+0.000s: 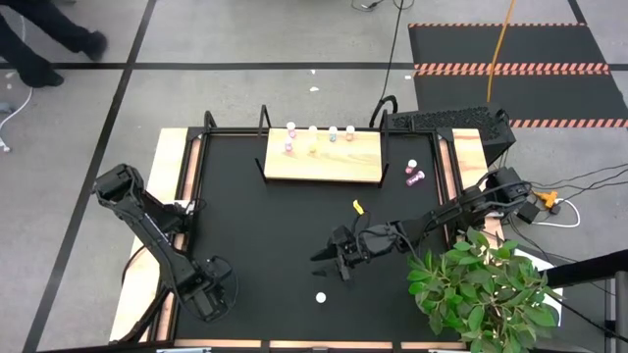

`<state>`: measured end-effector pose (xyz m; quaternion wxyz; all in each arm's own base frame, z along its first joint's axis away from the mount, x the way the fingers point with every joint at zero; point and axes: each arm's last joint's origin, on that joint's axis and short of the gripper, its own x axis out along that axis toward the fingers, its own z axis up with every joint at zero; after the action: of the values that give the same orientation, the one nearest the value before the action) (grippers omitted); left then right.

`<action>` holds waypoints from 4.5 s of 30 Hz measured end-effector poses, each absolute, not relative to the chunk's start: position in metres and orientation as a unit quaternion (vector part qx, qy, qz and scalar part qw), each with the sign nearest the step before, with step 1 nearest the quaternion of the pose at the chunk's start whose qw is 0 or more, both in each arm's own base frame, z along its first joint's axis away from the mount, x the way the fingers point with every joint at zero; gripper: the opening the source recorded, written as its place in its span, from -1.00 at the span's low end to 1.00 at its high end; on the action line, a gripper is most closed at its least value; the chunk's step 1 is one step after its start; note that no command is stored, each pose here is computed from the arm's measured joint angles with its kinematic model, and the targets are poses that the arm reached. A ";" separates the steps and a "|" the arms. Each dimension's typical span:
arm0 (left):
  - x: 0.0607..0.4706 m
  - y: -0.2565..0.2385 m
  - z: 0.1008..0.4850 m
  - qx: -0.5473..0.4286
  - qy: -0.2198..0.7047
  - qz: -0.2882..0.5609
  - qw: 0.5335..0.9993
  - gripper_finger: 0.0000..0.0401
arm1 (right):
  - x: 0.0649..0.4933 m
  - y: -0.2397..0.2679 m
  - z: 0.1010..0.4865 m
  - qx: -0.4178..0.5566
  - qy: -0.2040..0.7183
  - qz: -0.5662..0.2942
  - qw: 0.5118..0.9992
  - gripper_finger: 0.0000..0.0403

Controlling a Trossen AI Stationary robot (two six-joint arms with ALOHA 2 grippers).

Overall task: Pick and place medicine bottles onto shelf by color
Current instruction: Put the bottom blue pill bottle on the shelf aligned with the other blue pill bottle

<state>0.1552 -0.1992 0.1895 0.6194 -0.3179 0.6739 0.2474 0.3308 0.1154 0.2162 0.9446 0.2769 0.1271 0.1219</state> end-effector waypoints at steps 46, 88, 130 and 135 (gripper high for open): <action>0.385 0.102 0.355 -0.282 0.514 0.188 0.788 -0.42 | 0.174 0.007 0.308 0.047 0.272 -0.128 0.953 0.04; 0.436 0.204 0.254 0.030 0.587 0.087 0.804 -0.41 | 0.168 -0.065 0.316 0.182 0.190 -0.288 0.921 0.04; 0.452 0.217 0.241 0.080 0.547 0.089 0.829 -0.32 | 0.167 -0.064 0.314 0.218 0.190 -0.296 0.911 0.04; 0.451 0.218 0.241 0.078 0.547 0.088 0.829 -0.32 | 0.167 -0.064 0.314 0.219 0.191 -0.296 0.910 0.04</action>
<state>0.4511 0.2182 0.2411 0.8290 0.0783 0.5466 0.0882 0.1671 -0.0640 0.3142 0.9100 0.2187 0.1906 -0.2961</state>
